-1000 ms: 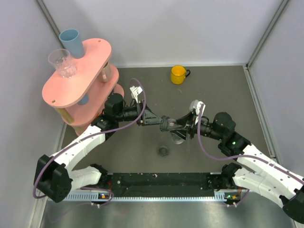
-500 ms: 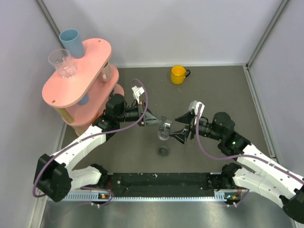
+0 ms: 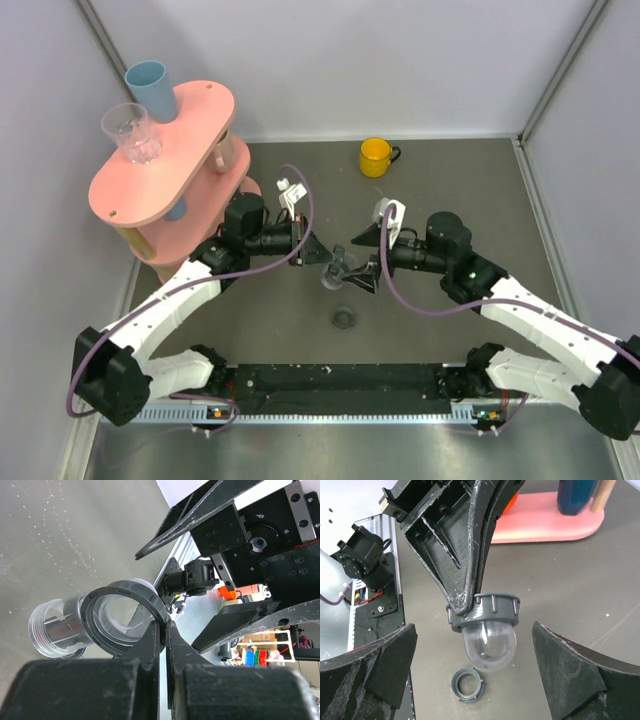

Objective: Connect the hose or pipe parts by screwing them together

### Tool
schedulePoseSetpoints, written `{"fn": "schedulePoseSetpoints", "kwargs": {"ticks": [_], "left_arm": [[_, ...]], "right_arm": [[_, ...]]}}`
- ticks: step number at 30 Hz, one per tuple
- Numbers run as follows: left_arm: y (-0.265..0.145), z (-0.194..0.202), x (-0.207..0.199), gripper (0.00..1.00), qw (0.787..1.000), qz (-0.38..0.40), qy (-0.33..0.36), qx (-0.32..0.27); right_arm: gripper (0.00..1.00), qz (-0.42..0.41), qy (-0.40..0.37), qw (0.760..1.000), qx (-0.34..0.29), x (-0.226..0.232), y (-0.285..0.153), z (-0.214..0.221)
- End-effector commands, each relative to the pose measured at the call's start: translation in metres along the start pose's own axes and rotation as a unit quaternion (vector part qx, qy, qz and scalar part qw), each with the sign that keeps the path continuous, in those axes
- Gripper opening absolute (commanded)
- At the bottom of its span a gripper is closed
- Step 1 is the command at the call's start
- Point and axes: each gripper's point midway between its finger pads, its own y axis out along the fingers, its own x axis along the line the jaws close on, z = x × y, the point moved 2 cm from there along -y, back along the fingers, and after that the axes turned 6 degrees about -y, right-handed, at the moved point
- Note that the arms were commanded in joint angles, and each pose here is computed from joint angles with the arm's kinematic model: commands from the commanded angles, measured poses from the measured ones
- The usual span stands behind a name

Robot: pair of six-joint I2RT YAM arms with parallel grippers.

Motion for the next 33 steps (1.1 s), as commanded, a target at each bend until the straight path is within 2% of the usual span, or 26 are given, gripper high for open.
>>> {"fn": "schedulePoseSetpoints", "kwargs": {"ticks": [1, 9, 12, 16, 25, 30, 33], "left_arm": [[-0.008, -0.011, -0.024, 0.00, 0.998, 0.022, 0.051, -0.024], [-0.013, -0.010, -0.034, 0.00, 0.998, 0.031, 0.049, -0.031], [-0.013, -0.010, -0.035, 0.00, 0.998, 0.035, 0.049, -0.030], [-0.013, -0.010, -0.036, 0.00, 0.998, 0.035, 0.047, -0.031], [-0.013, -0.011, -0.036, 0.00, 0.998, 0.035, 0.044, -0.032], [-0.012, -0.011, -0.036, 0.00, 0.998, 0.035, 0.041, -0.031], [-0.012, -0.011, -0.036, 0.00, 0.998, 0.035, 0.038, -0.031]], "right_arm": [[0.95, -0.049, -0.064, 0.995, -0.057, 0.005, 0.009, -0.036], [0.93, -0.072, -0.071, 0.993, -0.061, 0.002, 0.025, -0.022], [0.89, -0.066, -0.075, 0.993, -0.063, 0.000, 0.027, -0.021], [0.77, -0.069, -0.071, 0.994, -0.051, -0.001, 0.030, -0.015], [0.75, -0.080, -0.051, 0.995, -0.025, -0.001, 0.034, -0.005], [0.64, -0.074, -0.047, 0.996, -0.028, -0.002, 0.035, -0.005], [0.63, -0.072, -0.043, 0.996, -0.030, -0.003, 0.036, -0.005]]}}
